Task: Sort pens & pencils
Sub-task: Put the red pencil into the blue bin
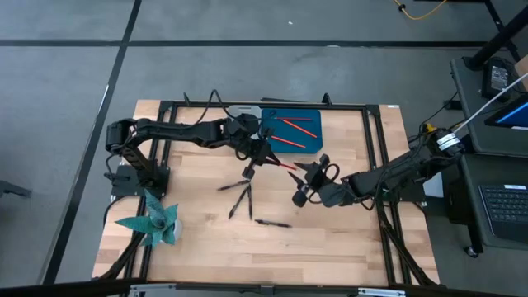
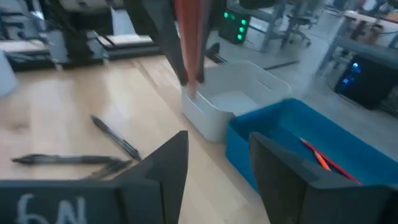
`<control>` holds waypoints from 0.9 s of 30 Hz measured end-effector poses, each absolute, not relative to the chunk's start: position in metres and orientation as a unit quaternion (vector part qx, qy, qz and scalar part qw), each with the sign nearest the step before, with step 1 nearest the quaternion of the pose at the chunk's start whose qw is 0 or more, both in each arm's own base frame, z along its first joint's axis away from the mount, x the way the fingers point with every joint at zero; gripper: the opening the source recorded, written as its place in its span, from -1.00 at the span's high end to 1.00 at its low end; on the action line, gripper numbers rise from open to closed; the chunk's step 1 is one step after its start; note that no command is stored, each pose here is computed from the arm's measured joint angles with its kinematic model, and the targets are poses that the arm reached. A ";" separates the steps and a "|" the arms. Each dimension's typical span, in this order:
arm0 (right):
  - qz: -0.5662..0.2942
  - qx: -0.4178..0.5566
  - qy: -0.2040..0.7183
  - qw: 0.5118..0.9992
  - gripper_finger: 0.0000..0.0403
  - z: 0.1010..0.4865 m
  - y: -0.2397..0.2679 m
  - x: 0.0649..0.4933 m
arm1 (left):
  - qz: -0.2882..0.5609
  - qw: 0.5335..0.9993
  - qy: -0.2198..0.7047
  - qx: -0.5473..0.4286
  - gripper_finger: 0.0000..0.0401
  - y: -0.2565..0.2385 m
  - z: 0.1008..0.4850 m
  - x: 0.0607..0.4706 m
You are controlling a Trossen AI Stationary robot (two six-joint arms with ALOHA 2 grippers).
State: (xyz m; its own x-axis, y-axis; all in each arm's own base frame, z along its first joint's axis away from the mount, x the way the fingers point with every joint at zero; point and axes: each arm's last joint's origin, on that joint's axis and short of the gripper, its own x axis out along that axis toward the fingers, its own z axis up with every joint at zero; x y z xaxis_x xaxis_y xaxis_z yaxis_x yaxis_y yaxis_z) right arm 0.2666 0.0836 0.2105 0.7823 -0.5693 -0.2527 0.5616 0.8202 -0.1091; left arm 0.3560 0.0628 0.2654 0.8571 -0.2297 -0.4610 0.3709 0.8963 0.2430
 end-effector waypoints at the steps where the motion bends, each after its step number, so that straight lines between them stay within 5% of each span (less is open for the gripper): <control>1: -0.297 -0.016 0.134 0.945 0.15 0.212 0.083 0.268 | -0.158 0.950 0.215 0.164 0.91 0.063 0.265 0.356; 27: -0.271 -0.058 0.074 0.958 0.15 0.232 0.082 0.276 | -0.156 0.951 0.212 0.162 0.90 0.070 0.266 0.355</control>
